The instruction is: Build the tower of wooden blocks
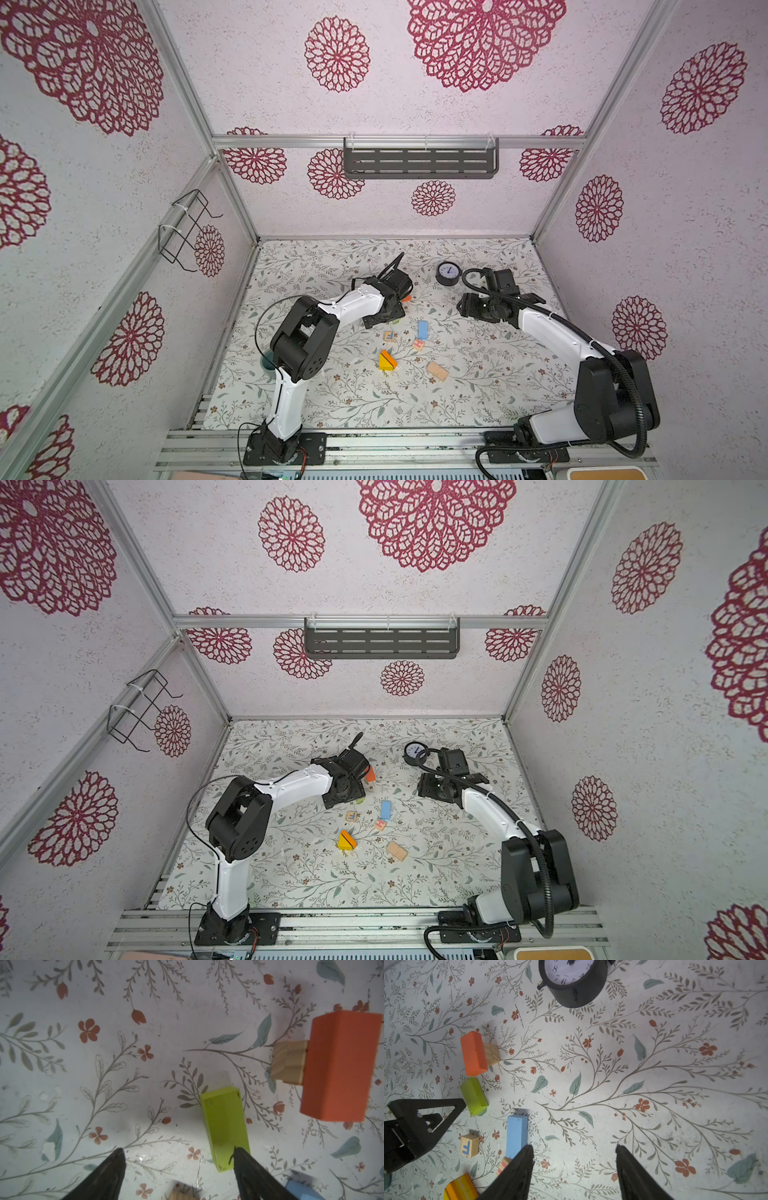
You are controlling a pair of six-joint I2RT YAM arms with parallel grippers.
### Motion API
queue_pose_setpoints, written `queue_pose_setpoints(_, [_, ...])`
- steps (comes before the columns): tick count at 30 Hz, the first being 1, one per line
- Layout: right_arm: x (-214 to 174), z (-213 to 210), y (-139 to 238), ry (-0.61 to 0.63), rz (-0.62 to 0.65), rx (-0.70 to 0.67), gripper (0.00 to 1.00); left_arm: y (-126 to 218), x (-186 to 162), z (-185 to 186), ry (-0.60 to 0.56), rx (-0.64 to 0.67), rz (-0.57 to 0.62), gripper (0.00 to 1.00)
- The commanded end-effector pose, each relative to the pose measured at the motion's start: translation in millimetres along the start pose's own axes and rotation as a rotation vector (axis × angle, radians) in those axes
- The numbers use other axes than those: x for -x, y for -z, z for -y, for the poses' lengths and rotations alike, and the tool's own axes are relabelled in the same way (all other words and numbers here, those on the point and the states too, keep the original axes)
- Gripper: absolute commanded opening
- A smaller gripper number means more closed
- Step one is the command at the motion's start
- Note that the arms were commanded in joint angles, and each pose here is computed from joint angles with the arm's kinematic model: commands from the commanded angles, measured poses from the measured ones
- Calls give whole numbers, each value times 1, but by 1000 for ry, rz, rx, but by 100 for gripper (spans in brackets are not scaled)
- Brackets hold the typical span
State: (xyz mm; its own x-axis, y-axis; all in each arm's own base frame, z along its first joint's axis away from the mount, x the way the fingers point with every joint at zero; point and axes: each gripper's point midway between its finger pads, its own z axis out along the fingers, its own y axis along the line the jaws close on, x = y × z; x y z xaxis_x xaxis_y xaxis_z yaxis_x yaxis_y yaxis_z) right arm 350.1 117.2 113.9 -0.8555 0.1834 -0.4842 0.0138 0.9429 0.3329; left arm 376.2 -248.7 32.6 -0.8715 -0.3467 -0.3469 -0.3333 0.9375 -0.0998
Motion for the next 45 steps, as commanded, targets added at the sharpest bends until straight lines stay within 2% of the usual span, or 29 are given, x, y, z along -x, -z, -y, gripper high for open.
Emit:
queue_pose_setpoints(1, [9, -4, 11, -5, 50, 23, 66, 0, 12, 17, 54, -38, 19, 85])
queue_pose_setpoints(15, [8, -4, 9, -5, 47, 23, 66, -16, 9, 21, 57, -26, -6, 84])
queue_pose_setpoints(24, [8, -5, 10, -4, 48, 24, 66, -24, 2, 20, 18, -8, -35, 81])
queue_pose_setpoints(32, [8, -5, 11, -4, 49, 26, 66, -18, 1, 8, -30, 8, -38, 59])
queue_pose_setpoints(45, [8, -5, 10, -3, 49, 26, 65, -13, 7, -11, -54, 38, -32, 44])
